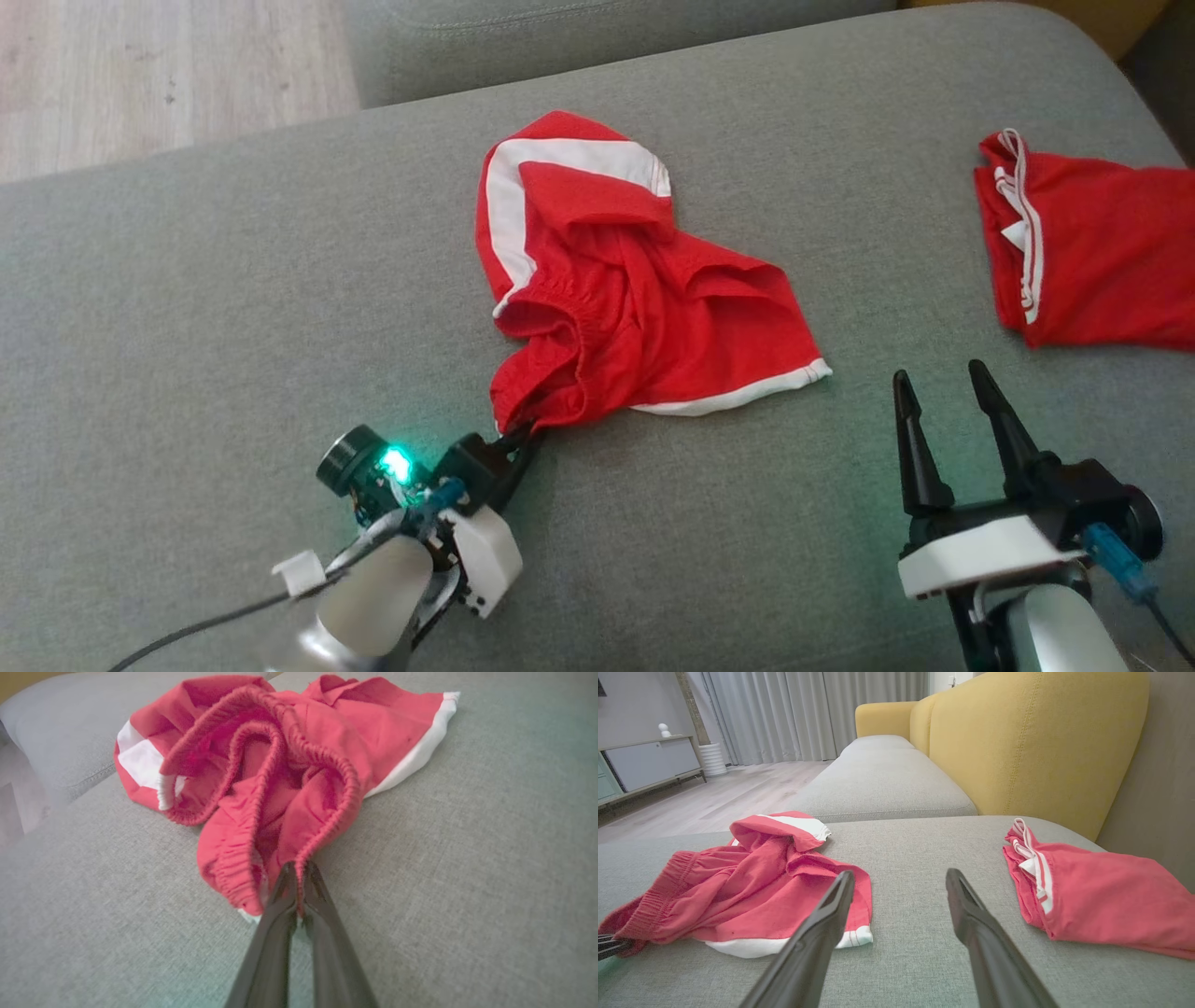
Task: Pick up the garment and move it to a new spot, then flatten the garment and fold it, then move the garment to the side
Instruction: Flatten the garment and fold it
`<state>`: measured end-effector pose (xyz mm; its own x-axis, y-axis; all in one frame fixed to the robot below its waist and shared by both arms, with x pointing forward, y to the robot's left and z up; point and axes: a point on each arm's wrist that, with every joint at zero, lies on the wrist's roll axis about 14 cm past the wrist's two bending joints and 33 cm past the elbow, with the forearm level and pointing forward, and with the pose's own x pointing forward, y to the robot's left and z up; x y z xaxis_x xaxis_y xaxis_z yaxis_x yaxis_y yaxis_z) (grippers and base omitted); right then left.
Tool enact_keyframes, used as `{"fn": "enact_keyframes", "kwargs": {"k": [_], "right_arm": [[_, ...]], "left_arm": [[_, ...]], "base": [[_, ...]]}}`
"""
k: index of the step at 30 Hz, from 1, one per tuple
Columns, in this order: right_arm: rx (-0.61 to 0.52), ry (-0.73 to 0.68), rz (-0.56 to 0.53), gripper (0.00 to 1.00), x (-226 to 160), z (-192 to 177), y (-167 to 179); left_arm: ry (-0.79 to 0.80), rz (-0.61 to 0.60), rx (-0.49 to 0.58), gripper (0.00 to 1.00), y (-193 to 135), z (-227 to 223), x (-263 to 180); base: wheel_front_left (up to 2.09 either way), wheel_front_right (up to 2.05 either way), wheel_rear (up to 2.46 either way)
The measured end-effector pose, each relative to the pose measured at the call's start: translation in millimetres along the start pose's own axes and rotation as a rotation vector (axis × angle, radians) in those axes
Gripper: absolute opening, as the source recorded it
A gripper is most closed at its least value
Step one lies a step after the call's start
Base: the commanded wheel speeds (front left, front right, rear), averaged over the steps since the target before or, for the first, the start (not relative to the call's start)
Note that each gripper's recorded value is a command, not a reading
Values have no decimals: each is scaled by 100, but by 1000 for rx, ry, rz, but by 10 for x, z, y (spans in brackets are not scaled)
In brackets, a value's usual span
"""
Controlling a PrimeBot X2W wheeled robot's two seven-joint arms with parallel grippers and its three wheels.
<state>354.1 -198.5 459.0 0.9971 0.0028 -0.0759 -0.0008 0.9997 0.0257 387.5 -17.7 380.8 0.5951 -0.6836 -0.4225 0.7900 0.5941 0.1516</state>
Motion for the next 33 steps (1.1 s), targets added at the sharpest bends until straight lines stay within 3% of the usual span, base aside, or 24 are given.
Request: {"fn": "enact_keyframes", "kwargs": {"k": [4, 8, 13, 19, 22, 27, 33], "right_arm": [[1, -6, -7, 100, -17, 18, -22], [10, -10, -19, 100, -31, 27, -58], [13, -1, -6, 100, -28, -7, -16], [21, -3, 28, 100, 30, -4, 94], [21, 1, 36, 100, 47, -17, 117], [22, 13, 42, 100, 66, -55, 139], [21, 21, 37, 100, 48, -78, 123]], "left_arm": [[-7, 14, -114, 0, -12, 53, 19], [-92, -5, -351, 0, -152, 371, 30], [-138, -143, -589, 0, -505, 645, -217], [-185, -332, -1002, 0, -898, 936, -781], [-206, -334, -1147, 0, -901, 1022, -918], [-149, -85, -1134, 0, -428, 579, -909], [-32, 76, -1100, 0, -256, 34, -804]], "base": [[0, 0, 0], [0, 0, 0], [0, 0, 0], [0, 0, 0], [0, 0, 0], [0, 0, 0], [0, 0, 0]]}}
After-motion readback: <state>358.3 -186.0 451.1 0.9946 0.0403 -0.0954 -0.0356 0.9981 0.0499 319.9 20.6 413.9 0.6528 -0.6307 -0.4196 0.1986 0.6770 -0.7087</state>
